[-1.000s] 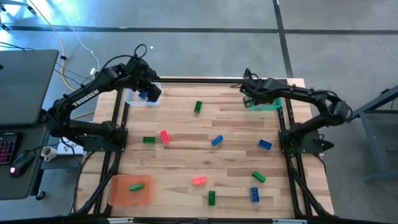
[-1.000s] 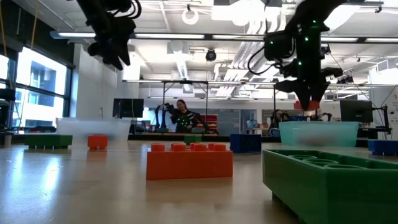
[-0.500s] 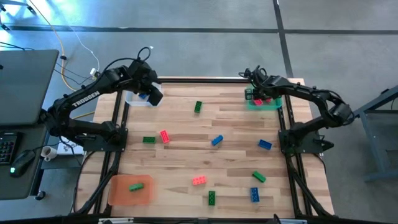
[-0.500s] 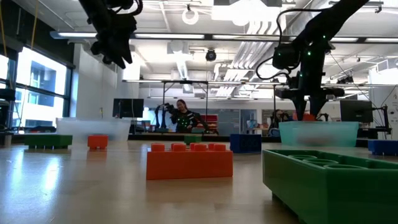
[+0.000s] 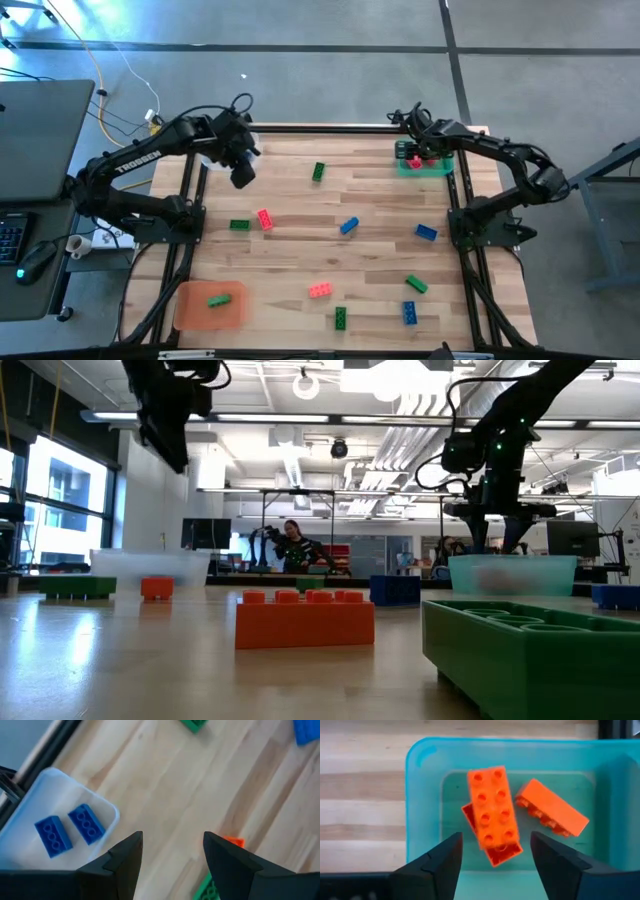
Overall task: Sort & place blocks by color
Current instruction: Put the green game piece into the orange bin
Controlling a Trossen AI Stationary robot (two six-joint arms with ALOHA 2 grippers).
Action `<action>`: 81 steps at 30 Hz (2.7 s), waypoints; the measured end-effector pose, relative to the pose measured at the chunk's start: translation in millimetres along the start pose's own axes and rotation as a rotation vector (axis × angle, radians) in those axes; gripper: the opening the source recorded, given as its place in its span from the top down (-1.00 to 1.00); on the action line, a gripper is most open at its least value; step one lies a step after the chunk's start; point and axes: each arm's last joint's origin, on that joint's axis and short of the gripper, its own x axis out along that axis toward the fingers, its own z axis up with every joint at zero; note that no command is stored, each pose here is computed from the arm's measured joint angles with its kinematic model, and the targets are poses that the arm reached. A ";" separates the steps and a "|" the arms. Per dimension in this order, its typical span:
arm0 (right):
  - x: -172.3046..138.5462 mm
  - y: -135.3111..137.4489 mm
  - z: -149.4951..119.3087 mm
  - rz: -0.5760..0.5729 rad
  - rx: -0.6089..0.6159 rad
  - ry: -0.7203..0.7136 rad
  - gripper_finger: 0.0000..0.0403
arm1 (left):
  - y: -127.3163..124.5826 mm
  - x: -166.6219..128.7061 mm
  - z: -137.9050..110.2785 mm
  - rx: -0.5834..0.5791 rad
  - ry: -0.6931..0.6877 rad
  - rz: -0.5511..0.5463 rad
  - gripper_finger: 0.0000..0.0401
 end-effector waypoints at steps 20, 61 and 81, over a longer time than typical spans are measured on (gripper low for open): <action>-63.0 30.6 29.5 0.119 -0.087 -0.095 0.06 | -18.6 -3.0 -25.3 0.142 0.254 -0.032 -0.31; -129.1 46.5 56.8 0.197 -0.353 -0.304 0.06 | -100.9 72.4 -48.1 0.340 0.353 -0.146 -0.32; -129.2 47.0 56.5 0.218 -0.353 -0.294 0.06 | -90.7 112.0 -95.2 0.333 0.390 -0.088 -0.32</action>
